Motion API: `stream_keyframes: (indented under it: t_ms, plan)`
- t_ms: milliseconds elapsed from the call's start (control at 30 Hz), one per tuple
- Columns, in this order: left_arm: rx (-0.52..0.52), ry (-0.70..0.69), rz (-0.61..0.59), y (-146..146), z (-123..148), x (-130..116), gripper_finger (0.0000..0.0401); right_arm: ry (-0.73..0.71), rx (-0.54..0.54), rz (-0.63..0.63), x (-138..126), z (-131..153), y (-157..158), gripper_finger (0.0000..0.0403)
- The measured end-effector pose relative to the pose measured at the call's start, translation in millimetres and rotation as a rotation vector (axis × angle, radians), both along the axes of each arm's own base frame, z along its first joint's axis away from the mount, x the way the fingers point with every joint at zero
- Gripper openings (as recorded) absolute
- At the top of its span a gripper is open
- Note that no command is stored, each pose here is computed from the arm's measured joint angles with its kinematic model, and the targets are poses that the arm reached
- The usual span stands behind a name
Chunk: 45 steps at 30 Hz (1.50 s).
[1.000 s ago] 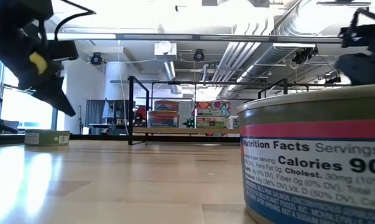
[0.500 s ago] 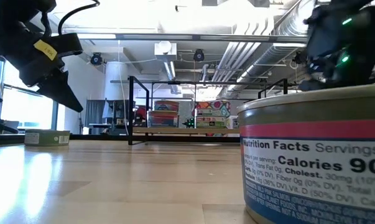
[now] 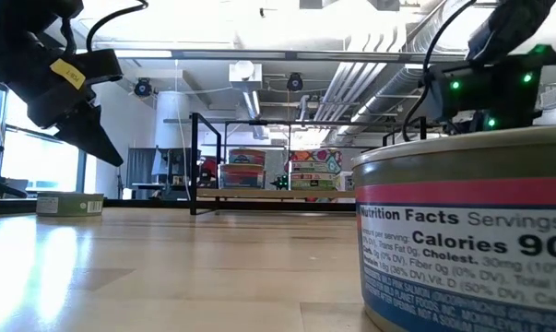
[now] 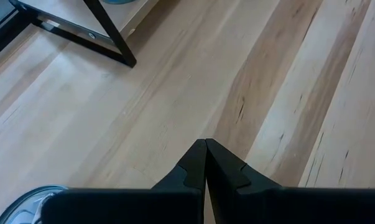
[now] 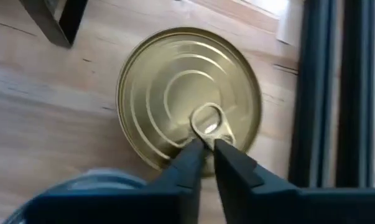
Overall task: Stack canned seafood by type on shelf
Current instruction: Stack the green tuna can on top of the green tuna can on the shelf
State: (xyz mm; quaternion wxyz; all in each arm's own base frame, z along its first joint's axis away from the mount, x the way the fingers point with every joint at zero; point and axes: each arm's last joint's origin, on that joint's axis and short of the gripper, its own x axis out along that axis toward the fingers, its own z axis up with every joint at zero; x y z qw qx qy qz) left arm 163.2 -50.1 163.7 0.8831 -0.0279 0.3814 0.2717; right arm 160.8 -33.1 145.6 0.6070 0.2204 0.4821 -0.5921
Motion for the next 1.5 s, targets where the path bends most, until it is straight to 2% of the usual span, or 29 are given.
stream_keyframes:
  t_ms: [67, 267, 433, 633, 800, 1100, 1300, 1500]
  plan:
    - [0.001, 0.001, -0.001, 0.0, 0.0, 0.0, 0.0, -0.007, -0.013, 0.026, -0.3, -4.7, -3.2, 0.0007]
    - [0.001, 0.001, -0.002, 0.0, 0.0, 0.0, 0.0, -0.03, -0.011, 0.052, 2.4, -6.3, -3.9, 0.0009]
    - [0.001, 0.001, -0.002, 0.0, 0.0, 0.0, 0.0, -0.102, 0.098, 0.09, 15.7, 3.3, 4.0, 0.0004]
    - [-0.002, 0.002, -0.004, -0.1, -0.1, 0.0, 0.0, -0.22, 0.295, 0.146, 32.7, 14.5, 19.2, 0.0001]
    - [-0.007, 0.004, -0.006, -0.3, -0.2, 0.0, 0.0, -0.348, 0.384, 0.235, 47.5, 15.7, 34.5, 0.0]
    - [-0.009, 0.0, -0.006, -0.4, 0.0, 0.3, 0.0, -0.492, 0.41, 0.389, 84.0, -6.4, 63.9, 0.0]
    - [-0.013, -0.027, -0.021, -1.7, 1.7, 3.3, 0.0, -0.634, 0.389, 0.548, 110.3, -19.7, 83.1, 0.0]
    - [-0.029, -0.075, -0.098, -5.9, 5.9, 10.9, 0.0, -0.631, 0.334, 0.666, 143.4, -20.2, 98.1, 0.0]
